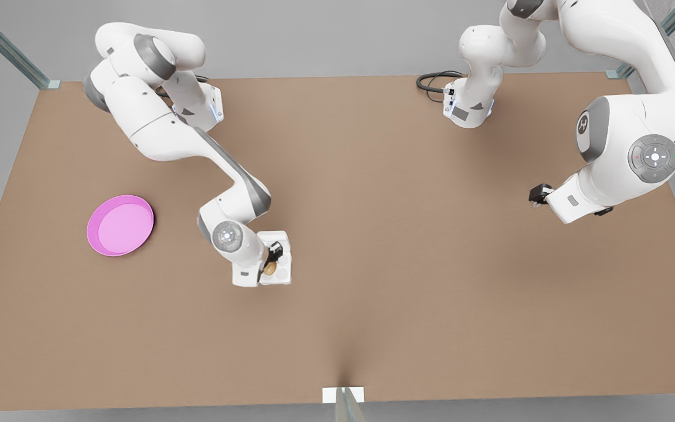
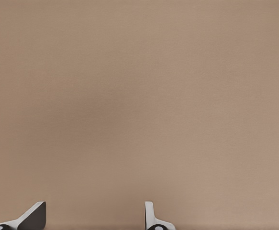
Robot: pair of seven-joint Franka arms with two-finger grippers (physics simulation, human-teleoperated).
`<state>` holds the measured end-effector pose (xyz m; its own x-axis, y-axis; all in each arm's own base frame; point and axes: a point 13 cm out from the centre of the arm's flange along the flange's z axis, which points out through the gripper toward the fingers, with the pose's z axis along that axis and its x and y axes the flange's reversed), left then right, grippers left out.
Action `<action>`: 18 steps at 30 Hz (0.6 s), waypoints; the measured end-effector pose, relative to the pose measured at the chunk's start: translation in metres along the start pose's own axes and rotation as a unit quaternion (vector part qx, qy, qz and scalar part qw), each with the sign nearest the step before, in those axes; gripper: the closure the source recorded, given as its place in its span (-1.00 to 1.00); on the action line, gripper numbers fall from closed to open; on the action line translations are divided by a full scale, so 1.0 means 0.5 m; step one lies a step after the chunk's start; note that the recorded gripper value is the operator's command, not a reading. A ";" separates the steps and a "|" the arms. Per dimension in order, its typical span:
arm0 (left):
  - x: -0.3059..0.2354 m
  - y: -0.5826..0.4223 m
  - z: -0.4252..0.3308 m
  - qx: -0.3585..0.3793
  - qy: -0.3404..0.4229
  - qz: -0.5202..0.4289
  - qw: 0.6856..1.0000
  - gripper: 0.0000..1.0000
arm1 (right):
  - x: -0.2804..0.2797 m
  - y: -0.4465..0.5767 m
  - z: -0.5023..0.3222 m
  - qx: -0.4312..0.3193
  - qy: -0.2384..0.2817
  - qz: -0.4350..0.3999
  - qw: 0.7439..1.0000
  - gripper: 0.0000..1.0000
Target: Pack egg into the box and close the box lid
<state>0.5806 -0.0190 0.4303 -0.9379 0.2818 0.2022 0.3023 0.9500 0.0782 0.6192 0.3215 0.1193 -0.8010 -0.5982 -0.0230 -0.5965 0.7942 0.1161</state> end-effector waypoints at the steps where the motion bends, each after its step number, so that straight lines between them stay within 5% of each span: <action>1: 0.000 0.000 0.000 0.000 0.000 0.000 1.000 -1.00 | -0.001 0.014 0.006 -0.001 0.004 0.012 1.000 0.20; 7: -0.001 0.000 0.002 0.000 0.000 0.000 1.000 -1.00 | 0.029 0.034 0.038 -0.001 0.027 0.091 0.995 0.19; 8: -0.001 0.000 0.001 0.000 0.000 0.000 1.000 -1.00 | 0.037 0.029 0.043 0.000 0.031 0.105 0.994 -0.04; 9: -0.001 0.000 0.001 0.000 0.000 0.000 1.000 -1.00 | 0.041 0.026 0.046 0.002 0.033 0.117 0.993 -1.00; 15: -0.002 0.004 0.001 0.000 -0.002 -0.001 1.000 -1.00 | 0.026 0.033 0.030 0.010 0.025 0.174 0.984 -1.00; 18: -0.002 0.004 0.000 0.000 -0.002 -0.002 1.000 -1.00 | -0.111 0.039 -0.191 -0.010 -0.073 0.184 0.980 -1.00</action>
<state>0.5824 -0.0172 0.4300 -0.9396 0.2794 0.1975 0.2994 0.9508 0.0797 0.6570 0.3602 0.2176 -0.9612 -0.2494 -0.1176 -0.2664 0.9500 0.1627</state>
